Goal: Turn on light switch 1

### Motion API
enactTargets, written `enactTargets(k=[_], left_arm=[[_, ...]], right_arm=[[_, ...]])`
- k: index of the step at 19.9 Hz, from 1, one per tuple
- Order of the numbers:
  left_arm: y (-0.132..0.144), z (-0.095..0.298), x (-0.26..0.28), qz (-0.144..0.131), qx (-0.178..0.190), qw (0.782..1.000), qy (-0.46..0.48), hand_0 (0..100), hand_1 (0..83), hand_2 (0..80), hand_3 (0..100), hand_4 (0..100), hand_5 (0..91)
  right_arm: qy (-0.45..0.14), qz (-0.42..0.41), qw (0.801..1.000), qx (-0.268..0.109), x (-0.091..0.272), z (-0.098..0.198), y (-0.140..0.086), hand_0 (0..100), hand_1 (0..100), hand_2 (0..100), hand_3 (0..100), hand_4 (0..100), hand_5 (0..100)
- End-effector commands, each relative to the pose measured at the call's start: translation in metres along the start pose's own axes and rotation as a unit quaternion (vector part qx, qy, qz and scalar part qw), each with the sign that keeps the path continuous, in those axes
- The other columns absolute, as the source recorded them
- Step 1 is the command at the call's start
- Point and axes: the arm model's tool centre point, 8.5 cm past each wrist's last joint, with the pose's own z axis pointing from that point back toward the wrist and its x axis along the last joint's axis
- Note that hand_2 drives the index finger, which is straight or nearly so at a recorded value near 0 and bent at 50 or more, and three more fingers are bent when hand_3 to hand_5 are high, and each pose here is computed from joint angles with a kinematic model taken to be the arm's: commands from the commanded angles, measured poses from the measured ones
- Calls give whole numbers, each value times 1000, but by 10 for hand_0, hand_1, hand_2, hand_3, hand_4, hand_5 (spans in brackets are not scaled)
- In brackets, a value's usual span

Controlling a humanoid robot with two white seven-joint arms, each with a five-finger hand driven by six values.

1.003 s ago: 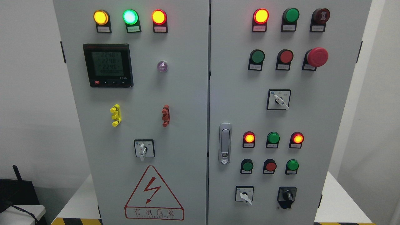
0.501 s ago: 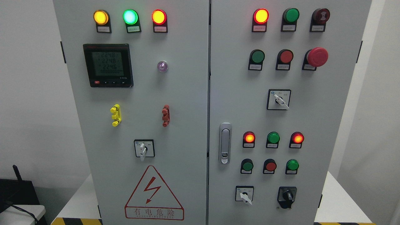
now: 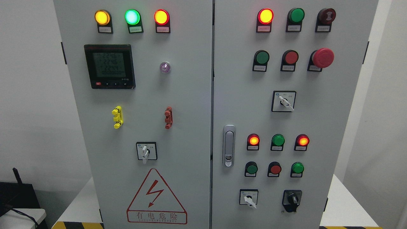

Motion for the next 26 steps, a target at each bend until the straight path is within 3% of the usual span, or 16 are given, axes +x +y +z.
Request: enactTargets(k=[1, 7, 11, 15, 22, 26], left_arm=[[-96, -23, 73, 76, -75, 989, -102, 255, 166, 341, 459, 528, 344], [-173, -24, 105, 128, -98, 983, -89, 154, 252, 381, 511, 554, 409], [-205, -25, 125, 154, -112, 978, -84, 117, 279, 388, 521, 565, 421], [-222, -23, 138, 132, -110, 982, -84, 89, 301, 410, 543, 584, 449], [-235, -22, 139, 123, -97, 987, -45, 44, 360, 439, 557, 605, 461], [-238, -23, 140, 117, -71, 990, -19, 36, 374, 457, 579, 623, 478]], right_arm=[[-1, -9, 1000, 1, 0, 0, 0, 120, 389, 0, 0, 0, 0], [-1, -9, 1000, 1, 0, 0, 0, 120, 389, 0, 0, 0, 0], [-2, -8, 1000, 1, 0, 0, 0, 120, 389, 0, 0, 0, 0], [-1, -9, 1000, 1, 0, 0, 0, 120, 389, 0, 0, 0, 0], [-2, -8, 1000, 1, 0, 0, 0, 120, 389, 0, 0, 0, 0], [-2, -9, 1000, 1, 0, 0, 0, 120, 389, 0, 0, 0, 0]])
